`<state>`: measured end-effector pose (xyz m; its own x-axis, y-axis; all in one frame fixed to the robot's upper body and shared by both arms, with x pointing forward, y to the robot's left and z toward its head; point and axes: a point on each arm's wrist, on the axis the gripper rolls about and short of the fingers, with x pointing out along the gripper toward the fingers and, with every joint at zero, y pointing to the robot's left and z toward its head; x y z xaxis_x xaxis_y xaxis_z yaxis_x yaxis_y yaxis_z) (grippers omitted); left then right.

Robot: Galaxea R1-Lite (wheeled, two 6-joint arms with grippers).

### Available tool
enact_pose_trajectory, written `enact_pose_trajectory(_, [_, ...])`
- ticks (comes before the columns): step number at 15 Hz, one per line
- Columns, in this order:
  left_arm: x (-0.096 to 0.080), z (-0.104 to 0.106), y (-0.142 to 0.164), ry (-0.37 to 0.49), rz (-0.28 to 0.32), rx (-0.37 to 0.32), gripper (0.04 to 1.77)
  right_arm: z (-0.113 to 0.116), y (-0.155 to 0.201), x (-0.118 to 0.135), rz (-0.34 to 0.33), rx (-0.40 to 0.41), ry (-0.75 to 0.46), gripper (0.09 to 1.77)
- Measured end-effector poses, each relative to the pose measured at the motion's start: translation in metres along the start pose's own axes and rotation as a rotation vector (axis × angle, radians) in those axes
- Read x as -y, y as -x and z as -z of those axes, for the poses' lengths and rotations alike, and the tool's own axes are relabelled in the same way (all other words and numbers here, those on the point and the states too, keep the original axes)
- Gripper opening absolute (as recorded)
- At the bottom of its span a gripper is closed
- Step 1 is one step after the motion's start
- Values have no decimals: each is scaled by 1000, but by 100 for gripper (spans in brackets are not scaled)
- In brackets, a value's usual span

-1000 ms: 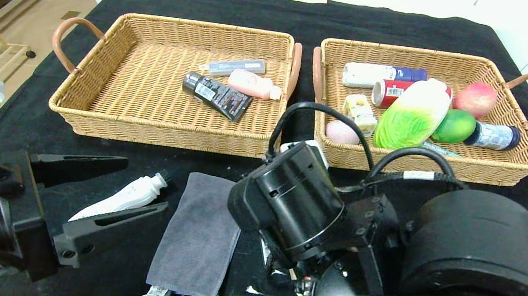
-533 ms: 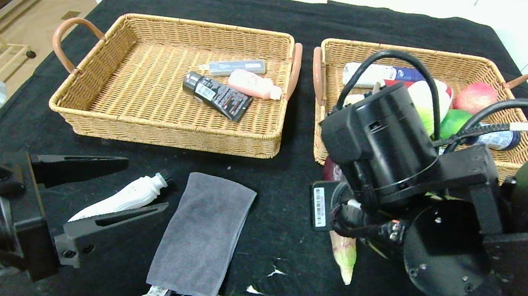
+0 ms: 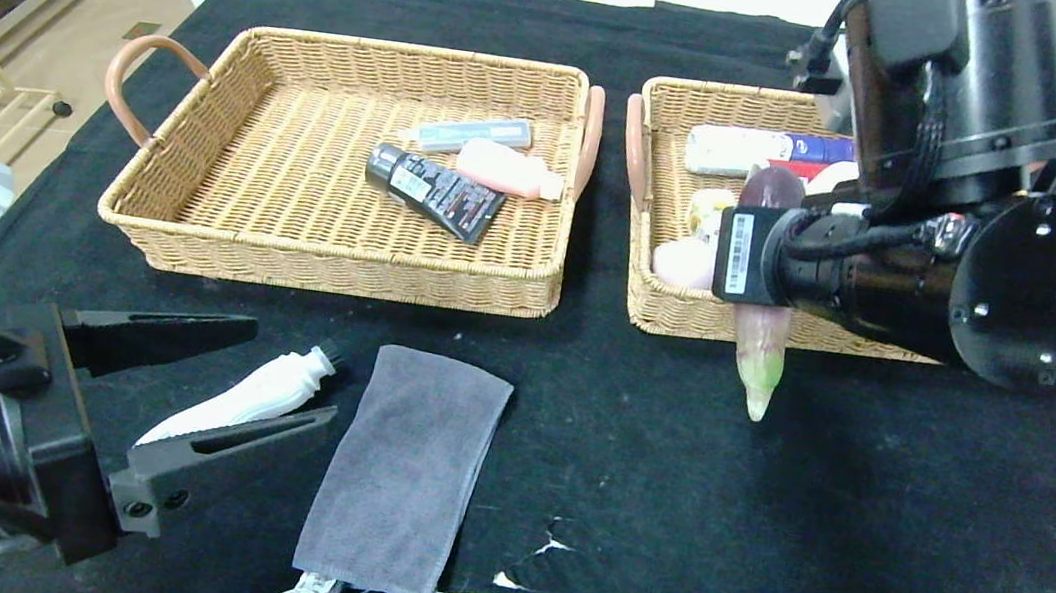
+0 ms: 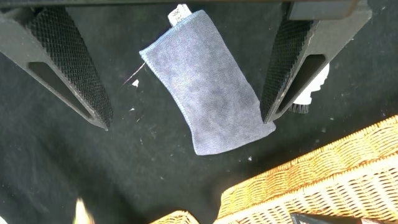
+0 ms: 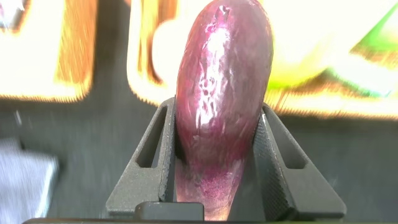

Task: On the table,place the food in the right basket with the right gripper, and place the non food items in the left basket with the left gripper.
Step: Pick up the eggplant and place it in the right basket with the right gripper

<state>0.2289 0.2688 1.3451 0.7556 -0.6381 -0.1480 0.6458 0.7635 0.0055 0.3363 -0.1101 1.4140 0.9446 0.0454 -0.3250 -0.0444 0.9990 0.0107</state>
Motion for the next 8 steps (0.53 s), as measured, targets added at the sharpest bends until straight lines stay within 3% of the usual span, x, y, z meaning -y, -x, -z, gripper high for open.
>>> enact_pose_trajectory(3, [0,0,0,-1,-2,4,172,-32,-5,5,-1,134,-37,81])
enact_pose_trajectory(8, [-1,-1,1,-2,-7,6,172,-49,-32,2,24,298,-35,81])
